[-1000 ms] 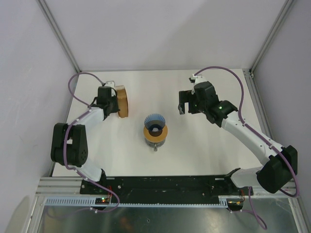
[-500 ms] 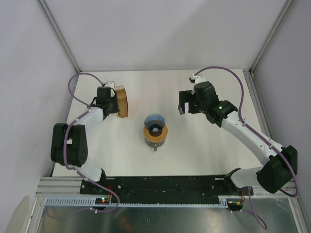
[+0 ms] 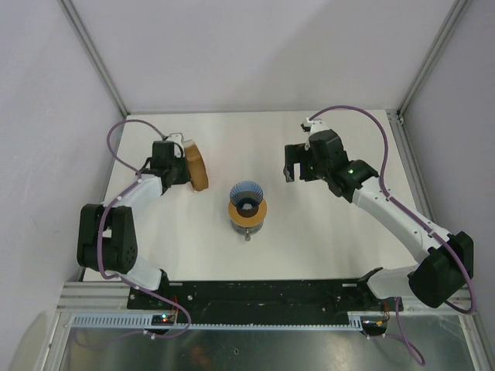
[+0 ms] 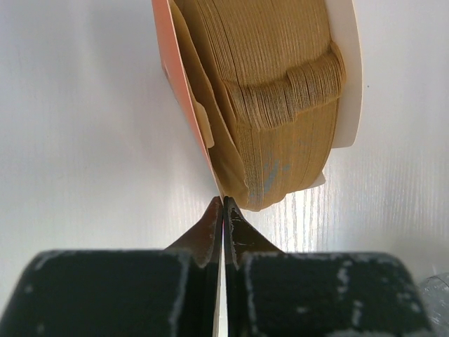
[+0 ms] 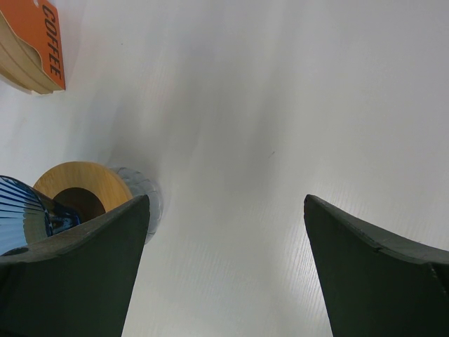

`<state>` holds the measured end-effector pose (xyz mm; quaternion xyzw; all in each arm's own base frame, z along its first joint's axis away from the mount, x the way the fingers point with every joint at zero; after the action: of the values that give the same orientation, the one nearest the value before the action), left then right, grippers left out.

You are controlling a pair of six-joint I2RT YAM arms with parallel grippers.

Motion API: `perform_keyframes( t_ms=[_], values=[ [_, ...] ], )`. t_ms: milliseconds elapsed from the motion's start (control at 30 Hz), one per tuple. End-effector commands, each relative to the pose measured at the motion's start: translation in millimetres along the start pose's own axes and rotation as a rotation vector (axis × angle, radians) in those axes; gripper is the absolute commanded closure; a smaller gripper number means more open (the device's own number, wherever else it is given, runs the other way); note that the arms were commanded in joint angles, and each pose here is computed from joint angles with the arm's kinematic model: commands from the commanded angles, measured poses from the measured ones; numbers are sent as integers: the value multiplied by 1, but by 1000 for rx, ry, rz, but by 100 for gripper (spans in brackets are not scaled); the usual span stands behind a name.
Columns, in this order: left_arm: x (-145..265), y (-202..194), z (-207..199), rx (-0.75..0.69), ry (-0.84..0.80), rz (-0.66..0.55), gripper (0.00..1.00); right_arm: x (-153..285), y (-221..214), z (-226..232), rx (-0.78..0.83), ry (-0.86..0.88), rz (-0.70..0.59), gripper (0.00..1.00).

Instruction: Place the coffee filter in the dripper

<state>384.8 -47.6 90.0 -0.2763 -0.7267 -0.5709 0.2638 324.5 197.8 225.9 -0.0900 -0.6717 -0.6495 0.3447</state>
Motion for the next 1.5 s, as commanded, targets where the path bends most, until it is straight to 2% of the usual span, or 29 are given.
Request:
perform_keyframes(
  t_ms=[0, 100, 400, 800, 1000, 1167, 1267, 1467],
  values=[
    [7, 8, -4, -10, -27, -28, 100, 1, 7, 2, 2, 16, -28, 4],
    [4, 10, -4, -10, -24, -25, 99, 1, 7, 3, 0, 20, -29, 4],
    [5, 17, -11, 1, -56, -35, 85, 2, 5, 1, 3, 6, -18, 4],
    [9, 14, -6, -14, -33, -42, 82, -1, 3, 3, 6, 13, -12, 5],
    [14, 19, -7, -19, -34, -61, 87, 0, 3, 2, 6, 12, -10, 5],
    [7, 22, -6, -22, -24, -56, 99, 1, 4, 4, 4, 18, -16, 5],
    [4, 20, -7, -18, -29, -43, 100, 2, 4, 2, 6, 8, -15, 5],
    [6, 21, -12, -20, -51, -45, 95, 2, 3, 0, 11, 0, -11, 4]
  ],
)
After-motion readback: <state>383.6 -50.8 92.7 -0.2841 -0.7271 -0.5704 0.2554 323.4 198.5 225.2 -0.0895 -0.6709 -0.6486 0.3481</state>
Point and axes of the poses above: each gripper's point midway between its finger pads, its own x axis back along the fingers, its own z axis along the line the jaws close on, y = z × x, the point moved 1 cm from there along x, back along the fingers, and after that the axes turned 6 degrees about x, right-handed, at the moved point
